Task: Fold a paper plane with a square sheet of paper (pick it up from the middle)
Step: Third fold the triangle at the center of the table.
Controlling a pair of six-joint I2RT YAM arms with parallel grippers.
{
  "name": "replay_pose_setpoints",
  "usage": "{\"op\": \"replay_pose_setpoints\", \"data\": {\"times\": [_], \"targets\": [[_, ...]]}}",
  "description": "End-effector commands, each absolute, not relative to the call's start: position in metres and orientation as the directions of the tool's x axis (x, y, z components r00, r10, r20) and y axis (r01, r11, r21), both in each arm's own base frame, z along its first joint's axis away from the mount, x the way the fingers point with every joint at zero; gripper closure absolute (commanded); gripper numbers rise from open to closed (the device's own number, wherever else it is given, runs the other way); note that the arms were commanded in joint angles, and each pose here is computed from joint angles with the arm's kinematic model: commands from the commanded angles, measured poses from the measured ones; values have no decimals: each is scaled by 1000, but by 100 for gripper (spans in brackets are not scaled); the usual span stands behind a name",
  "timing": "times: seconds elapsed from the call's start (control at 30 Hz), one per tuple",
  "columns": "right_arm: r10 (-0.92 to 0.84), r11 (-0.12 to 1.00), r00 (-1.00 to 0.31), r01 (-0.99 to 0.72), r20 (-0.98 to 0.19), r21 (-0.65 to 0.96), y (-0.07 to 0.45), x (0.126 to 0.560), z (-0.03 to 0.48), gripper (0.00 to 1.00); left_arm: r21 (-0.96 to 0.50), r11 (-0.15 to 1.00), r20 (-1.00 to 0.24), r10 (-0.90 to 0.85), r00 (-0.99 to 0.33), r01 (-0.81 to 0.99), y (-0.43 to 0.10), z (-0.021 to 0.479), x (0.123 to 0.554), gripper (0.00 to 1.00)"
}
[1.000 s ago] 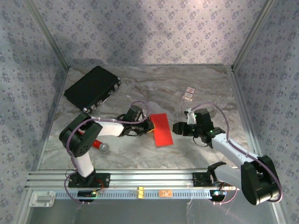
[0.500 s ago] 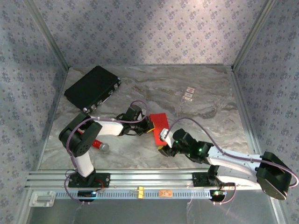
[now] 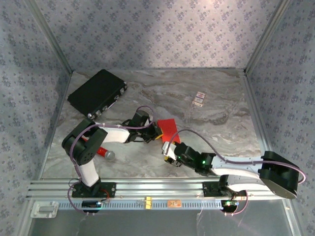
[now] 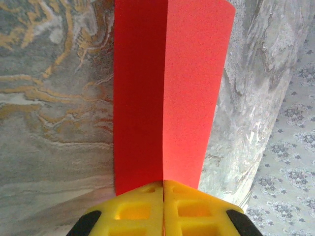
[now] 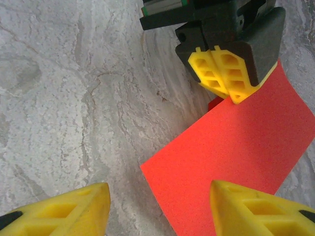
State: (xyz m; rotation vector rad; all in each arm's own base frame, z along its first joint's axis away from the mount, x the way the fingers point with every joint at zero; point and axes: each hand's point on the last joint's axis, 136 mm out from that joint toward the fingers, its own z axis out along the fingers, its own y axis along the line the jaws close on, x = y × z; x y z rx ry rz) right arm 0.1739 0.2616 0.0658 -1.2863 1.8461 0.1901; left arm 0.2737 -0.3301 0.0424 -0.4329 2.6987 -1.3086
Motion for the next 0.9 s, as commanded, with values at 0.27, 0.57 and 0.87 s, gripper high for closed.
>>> {"op": "replay_pose_setpoints", "data": {"times": [0.27, 0.57, 0.87], "targets": [[-725, 483, -60, -754, -686, -445, 268, 192, 57, 43, -799, 568, 7, -321, -947, -198, -330, 58, 280, 92], [-717, 511, -68, -728, -694, -456, 278, 198, 52, 45, -800, 568, 4, -321, -947, -196, -329, 58, 279, 92], [-691, 544, -94, -721, -717, -429, 272, 197, 52, 64, -796, 573, 3, -321, -947, -197, -328, 57, 279, 92]]}}
